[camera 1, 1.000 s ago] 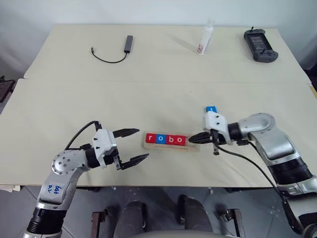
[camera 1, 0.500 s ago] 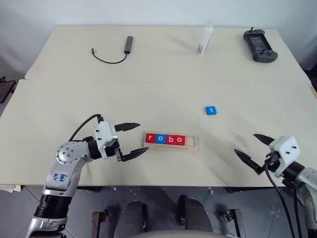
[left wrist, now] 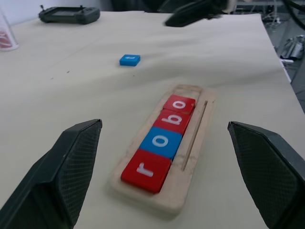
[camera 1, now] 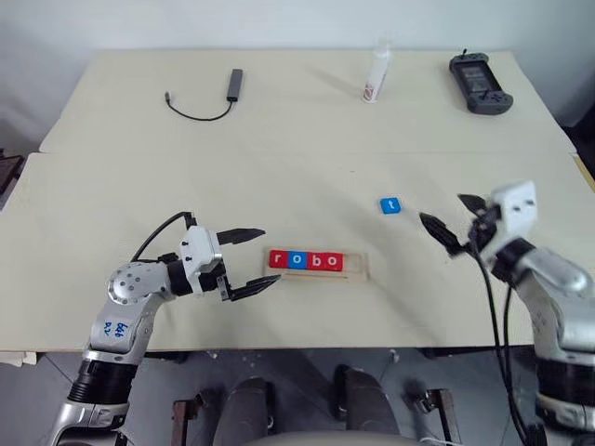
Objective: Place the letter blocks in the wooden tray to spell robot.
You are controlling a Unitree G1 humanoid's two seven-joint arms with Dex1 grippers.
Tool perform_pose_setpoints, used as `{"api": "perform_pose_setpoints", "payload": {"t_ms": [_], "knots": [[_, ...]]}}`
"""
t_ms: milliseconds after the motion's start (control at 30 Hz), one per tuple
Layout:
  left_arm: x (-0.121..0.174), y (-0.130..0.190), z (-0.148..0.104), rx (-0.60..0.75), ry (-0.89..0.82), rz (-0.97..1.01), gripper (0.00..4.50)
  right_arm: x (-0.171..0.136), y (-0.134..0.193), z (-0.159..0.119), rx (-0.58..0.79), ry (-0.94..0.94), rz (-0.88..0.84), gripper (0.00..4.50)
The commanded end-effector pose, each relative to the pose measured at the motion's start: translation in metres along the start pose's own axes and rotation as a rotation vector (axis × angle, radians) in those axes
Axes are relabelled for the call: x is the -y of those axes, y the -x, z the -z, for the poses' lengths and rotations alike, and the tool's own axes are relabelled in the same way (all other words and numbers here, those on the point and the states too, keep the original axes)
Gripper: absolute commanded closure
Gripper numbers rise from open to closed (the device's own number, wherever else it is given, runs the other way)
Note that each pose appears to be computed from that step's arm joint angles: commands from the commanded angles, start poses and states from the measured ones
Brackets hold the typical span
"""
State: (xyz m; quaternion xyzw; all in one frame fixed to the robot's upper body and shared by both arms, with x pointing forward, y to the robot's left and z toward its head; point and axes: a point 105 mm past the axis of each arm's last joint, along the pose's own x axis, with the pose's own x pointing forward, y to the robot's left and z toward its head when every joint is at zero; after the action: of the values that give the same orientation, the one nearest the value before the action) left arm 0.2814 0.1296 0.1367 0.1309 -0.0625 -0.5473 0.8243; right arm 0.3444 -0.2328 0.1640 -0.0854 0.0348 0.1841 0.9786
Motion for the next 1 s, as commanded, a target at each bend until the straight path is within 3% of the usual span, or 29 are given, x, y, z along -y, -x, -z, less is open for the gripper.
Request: {"api": "perform_pose_setpoints", "payload": {"t_ms": [33, 333, 433, 667, 833, 1000], "knots": [[0.002, 0.001, -0.009, 0.022, -0.038, -0.013, 0.00, 0.001, -0.019, 0.005, -0.091, -0.065, 0.058, 0.01], [0.006, 0.007, -0.011, 0.013, -0.041, -0.062, 0.00, -0.011, -0.063, 0.011, -0.207, -0.103, 0.145, 0.01], [0.007, 0.008, -0.011, 0.012, -0.042, -0.072, 0.00, -0.024, -0.066, 0.012, -0.206, -0.103, 0.123, 0.66], [0.008, 0.004, -0.011, 0.020, -0.034, -0.061, 0.00, -0.031, -0.058, 0.010, -0.200, -0.092, 0.114, 3.05], [0.006, -0.002, -0.009, 0.030, -0.020, -0.039, 0.00, -0.029, -0.040, -0.006, -0.116, -0.146, 0.152, 3.04], [0.009, -0.007, -0.006, 0.027, 0.000, 0.028, 0.00, -0.041, 0.001, 0.002, -0.128, -0.177, 0.219, 3.04]]}}
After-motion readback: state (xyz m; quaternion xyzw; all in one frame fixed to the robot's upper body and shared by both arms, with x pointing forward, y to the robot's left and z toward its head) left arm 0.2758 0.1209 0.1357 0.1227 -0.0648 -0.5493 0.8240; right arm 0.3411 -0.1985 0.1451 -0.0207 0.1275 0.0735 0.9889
